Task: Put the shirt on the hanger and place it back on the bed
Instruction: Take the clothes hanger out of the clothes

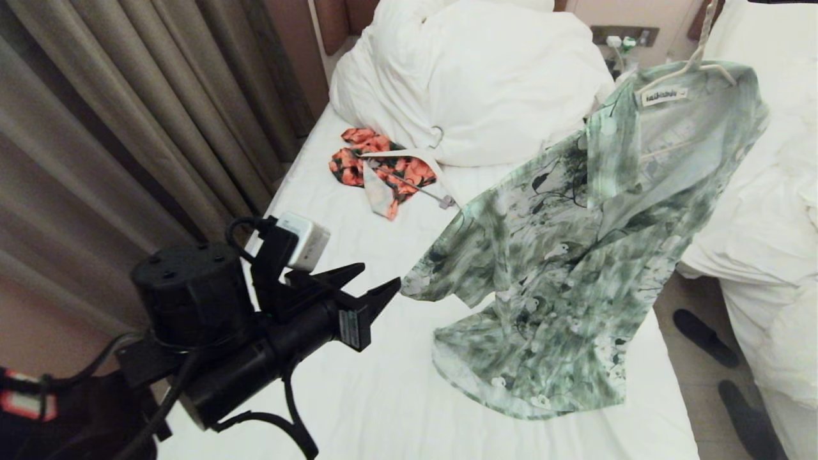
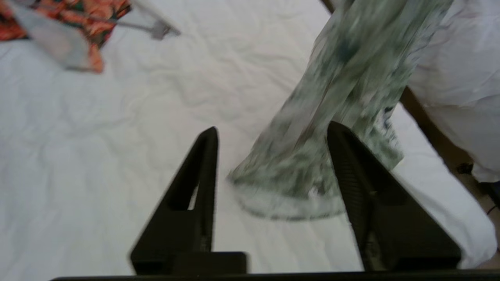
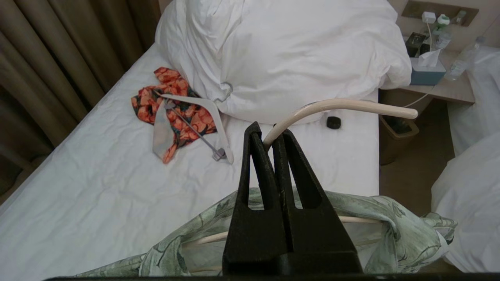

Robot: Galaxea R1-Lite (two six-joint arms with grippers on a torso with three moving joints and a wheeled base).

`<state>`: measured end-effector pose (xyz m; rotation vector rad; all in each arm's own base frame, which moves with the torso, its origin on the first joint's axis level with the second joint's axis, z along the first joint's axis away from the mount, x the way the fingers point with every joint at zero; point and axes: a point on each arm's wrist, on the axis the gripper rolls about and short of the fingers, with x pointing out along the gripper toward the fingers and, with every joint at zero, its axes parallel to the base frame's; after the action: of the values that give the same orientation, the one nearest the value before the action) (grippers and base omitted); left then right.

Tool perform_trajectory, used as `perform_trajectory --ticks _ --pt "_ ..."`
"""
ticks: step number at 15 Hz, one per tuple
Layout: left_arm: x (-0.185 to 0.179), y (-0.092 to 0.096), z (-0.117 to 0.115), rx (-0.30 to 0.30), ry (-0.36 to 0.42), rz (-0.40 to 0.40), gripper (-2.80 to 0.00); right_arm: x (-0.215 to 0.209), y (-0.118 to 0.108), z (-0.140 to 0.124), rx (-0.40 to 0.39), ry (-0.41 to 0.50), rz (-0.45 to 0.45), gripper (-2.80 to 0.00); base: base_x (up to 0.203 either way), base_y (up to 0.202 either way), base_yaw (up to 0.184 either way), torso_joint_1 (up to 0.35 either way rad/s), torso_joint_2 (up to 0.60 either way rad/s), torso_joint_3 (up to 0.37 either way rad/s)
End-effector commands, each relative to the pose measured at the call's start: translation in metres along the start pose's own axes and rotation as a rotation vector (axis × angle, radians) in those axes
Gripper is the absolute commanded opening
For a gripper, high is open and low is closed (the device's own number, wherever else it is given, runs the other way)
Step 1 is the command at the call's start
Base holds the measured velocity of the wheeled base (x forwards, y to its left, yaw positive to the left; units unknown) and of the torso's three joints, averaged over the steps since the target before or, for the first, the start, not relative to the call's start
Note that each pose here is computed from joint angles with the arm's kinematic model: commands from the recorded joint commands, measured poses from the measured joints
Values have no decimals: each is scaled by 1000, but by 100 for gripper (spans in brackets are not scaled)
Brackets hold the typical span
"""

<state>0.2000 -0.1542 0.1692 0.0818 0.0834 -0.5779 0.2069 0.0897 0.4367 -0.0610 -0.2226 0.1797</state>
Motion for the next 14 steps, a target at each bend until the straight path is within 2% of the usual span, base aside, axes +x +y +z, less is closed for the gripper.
perform_trajectory --ticks 1,4,6,10,13,14 --pt "-34 13 2 -10 -34 45 -280 1 0 3 0 -11 -3 -280 0 0 0 0 0 0" --pt "-74 29 -7 -35 -48 129 -280 7 1 15 11 -56 -9 -280 0 0 0 0 0 0" --pt "-95 34 -10 -45 -73 175 -280 19 4 18 -3 -65 -57 -280 0 0 0 0 0 0" --pt "-129 35 -12 -41 -128 262 -280 28 6 20 -29 -73 -139 -280 0 0 0 0 0 0" --pt "-157 34 -9 -24 -164 297 -280 33 13 22 -38 -106 -124 -280 0 0 0 0 0 0" --pt "-166 33 -7 -22 -172 301 -280 37 15 23 -41 -148 -131 -280 0 0 0 0 0 0"
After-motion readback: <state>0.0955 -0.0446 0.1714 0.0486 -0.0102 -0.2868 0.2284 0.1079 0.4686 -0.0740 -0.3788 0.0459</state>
